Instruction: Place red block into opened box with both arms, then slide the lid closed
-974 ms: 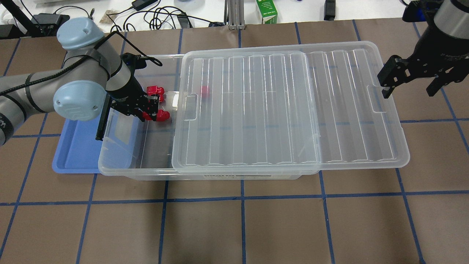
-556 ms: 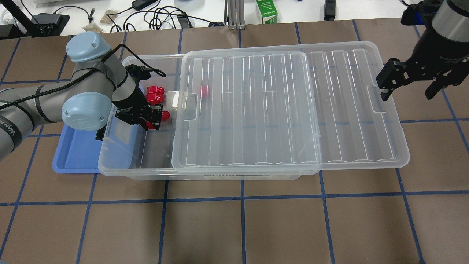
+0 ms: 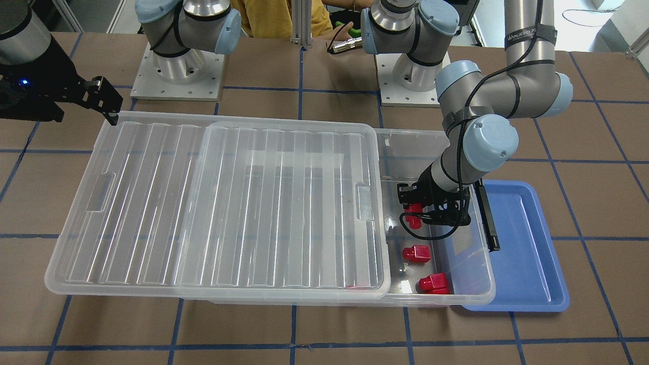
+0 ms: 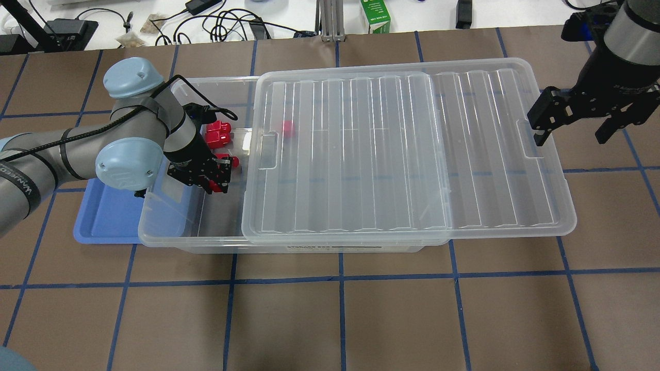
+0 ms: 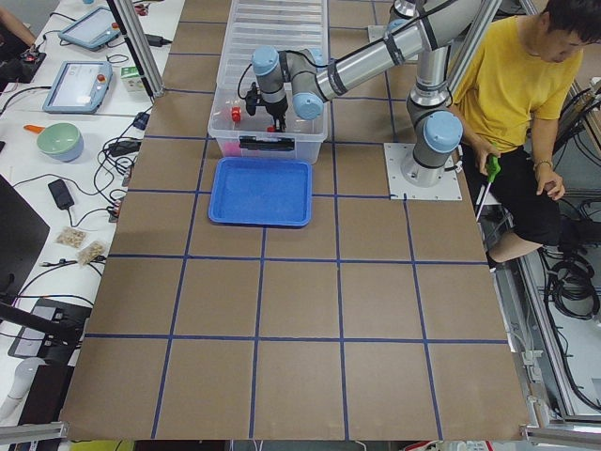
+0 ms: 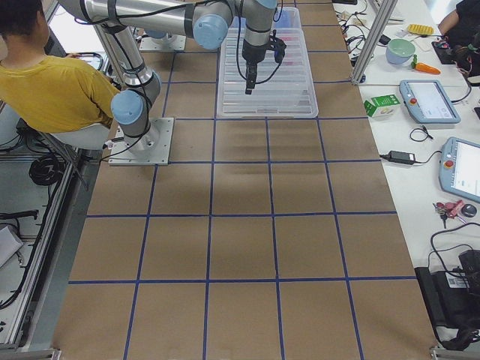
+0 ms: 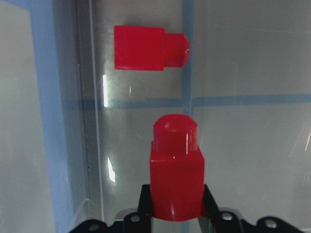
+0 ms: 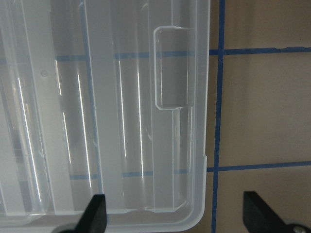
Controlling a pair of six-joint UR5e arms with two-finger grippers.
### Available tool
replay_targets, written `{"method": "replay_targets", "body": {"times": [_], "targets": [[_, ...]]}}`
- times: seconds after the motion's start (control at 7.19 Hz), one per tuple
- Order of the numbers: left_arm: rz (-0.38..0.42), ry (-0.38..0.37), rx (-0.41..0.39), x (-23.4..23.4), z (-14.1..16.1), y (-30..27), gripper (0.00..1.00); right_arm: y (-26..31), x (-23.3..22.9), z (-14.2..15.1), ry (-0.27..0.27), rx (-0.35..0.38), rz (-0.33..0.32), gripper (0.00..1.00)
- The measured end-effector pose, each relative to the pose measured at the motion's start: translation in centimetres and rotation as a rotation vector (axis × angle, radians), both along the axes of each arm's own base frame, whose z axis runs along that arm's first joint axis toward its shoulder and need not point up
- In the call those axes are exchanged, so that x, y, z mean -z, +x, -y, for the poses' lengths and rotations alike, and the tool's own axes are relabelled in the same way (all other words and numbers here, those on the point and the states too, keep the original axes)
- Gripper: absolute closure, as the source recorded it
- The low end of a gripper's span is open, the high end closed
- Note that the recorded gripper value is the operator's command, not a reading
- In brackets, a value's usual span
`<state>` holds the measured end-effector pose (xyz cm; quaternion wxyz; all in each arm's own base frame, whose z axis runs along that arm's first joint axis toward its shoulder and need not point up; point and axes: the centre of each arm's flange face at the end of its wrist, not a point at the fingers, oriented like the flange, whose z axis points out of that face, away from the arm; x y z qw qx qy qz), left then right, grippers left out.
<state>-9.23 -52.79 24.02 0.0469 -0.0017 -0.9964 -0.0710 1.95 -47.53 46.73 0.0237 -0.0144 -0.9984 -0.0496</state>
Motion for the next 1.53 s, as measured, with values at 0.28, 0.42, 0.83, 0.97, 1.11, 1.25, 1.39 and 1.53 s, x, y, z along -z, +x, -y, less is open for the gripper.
{"method": "replay_targets", "body": {"times": [0.28, 0.42, 0.83, 0.97, 1.11, 1.25, 1.39, 1.53], "targets": [[0.000, 0.014, 0.000, 0.7, 0.1, 0.0, 0.64, 0.0, 0.0, 0.0, -0.001, 0.000, 0.000, 0.00], [0.000, 0.018, 0.001, 0.9, 0.1, 0.0, 0.63, 0.0, 0.0, 0.0, -0.002, -0.001, 0.000, 0.00], [0.001, 0.015, 0.001, 0.8, 0.2, 0.1, 0.21, -0.1, 0.0, 0.1, -0.007, -0.003, 0.000, 0.00], [0.001, 0.007, -0.001, 0.5, 0.4, 0.2, 0.14, -0.1, 0.0, 0.2, -0.012, -0.003, -0.001, 0.00], [0.002, -0.001, -0.001, 0.1, 0.5, 0.2, 0.11, -0.1, 0.0, 0.2, -0.013, -0.002, -0.001, 0.00], [0.003, -0.013, -0.004, -0.5, 0.5, 0.2, 0.06, -0.1, 0.0, 0.2, -0.014, -0.002, -0.001, 0.00], [0.003, -0.033, -0.008, -1.5, 0.8, 0.2, 0.00, -0.1, 0.0, 0.3, -0.016, -0.002, -0.002, 0.00], [0.006, -0.063, -0.008, -3.2, 1.5, 0.2, 0.00, -0.2, 0.0, 0.3, -0.017, -0.002, -0.002, 0.00]]}}
